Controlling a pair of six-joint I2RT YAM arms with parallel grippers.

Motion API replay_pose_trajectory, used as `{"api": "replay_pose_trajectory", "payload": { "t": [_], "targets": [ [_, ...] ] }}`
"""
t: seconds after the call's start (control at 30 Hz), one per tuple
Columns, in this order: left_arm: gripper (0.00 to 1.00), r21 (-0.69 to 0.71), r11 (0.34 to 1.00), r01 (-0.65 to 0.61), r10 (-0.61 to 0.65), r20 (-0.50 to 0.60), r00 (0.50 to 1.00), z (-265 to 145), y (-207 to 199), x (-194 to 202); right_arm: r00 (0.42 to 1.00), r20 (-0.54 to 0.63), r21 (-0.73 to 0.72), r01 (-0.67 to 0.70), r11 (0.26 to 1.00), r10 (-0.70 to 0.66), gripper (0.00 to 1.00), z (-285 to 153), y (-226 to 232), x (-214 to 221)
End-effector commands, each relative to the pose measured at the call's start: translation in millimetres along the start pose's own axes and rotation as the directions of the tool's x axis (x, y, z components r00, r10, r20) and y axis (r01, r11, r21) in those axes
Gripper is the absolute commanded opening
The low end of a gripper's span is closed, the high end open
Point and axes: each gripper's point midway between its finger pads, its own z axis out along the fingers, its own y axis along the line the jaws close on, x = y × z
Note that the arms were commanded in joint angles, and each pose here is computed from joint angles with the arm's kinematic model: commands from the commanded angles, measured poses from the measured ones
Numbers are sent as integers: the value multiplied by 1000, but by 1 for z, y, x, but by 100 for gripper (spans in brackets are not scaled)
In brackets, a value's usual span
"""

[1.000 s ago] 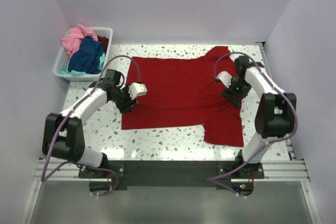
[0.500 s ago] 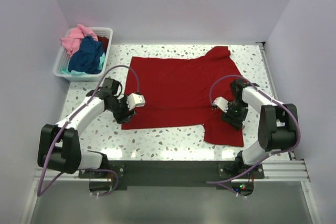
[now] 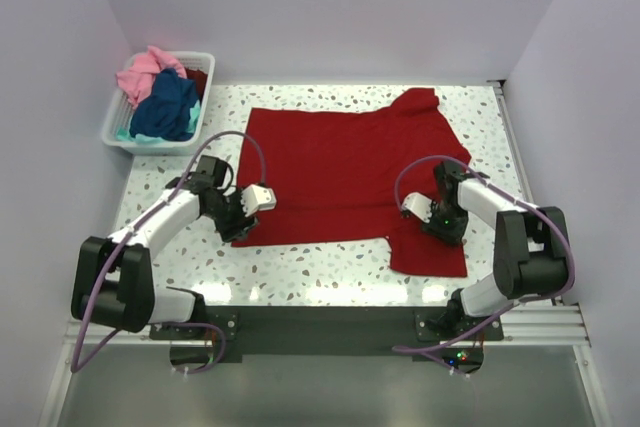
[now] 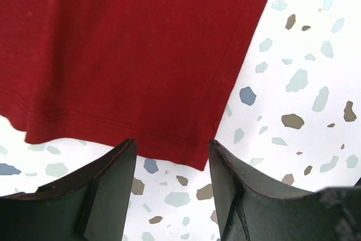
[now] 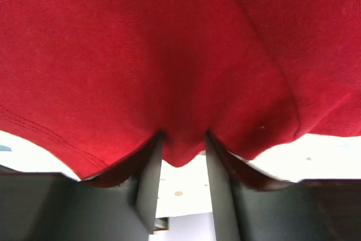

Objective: Fold and stack the t-shirts
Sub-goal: Flatten the tshirt out

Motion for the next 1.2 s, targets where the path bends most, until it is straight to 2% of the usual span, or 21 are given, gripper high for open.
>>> {"api": "replay_pose_trajectory", "payload": {
  "t": [0.0,0.07,0.1,0.27,0.63,0.73,0.77,0.8,0.83,0.93,1.0,1.17],
  "targets": [
    [58,-31,998,-50,51,15,999,-1,2,0,999,18,16,36,999,-37,29,16,2,-3],
    [56,-44,995,-91,91,12,996,-1,-1,1,999,11,10,41,999,-41,13,16,5,0],
    [56,-57,990,-130,131,4,991,0,0,2,999,13,14,43,999,-43,0,14,6,0],
    [51,-82,956,-283,282,-16,959,8,-15,3,999,23,7,43,999,-43,0,6,8,-1],
    [50,-31,948,-318,312,-120,942,31,-21,30,999,42,-4,34,999,-34,0,-11,9,-4],
    [37,23,945,-326,326,-130,936,28,-33,37,999,42,6,34,999,-34,0,-23,11,-1],
    [28,33,943,-331,333,-128,934,25,-36,38,998,50,11,32,999,-32,0,-28,11,-2],
    [24,57,940,-337,341,-130,931,22,-42,40,998,52,15,27,1000,-28,0,-33,12,-1],
    [16,38,937,-347,349,-118,930,16,-42,37,998,55,20,24,1000,-25,0,-42,16,2],
    [3,11,935,-356,355,-100,929,0,-45,30,996,91,34,12,999,-15,0,-62,22,3],
    [0,10,937,-349,348,-101,932,-7,-49,31,996,94,36,7,999,-11,0,-71,29,7],
    [0,-19,943,-334,332,-62,941,-26,-56,21,995,99,82,3,997,-12,0,-86,38,22]
  ]
}}
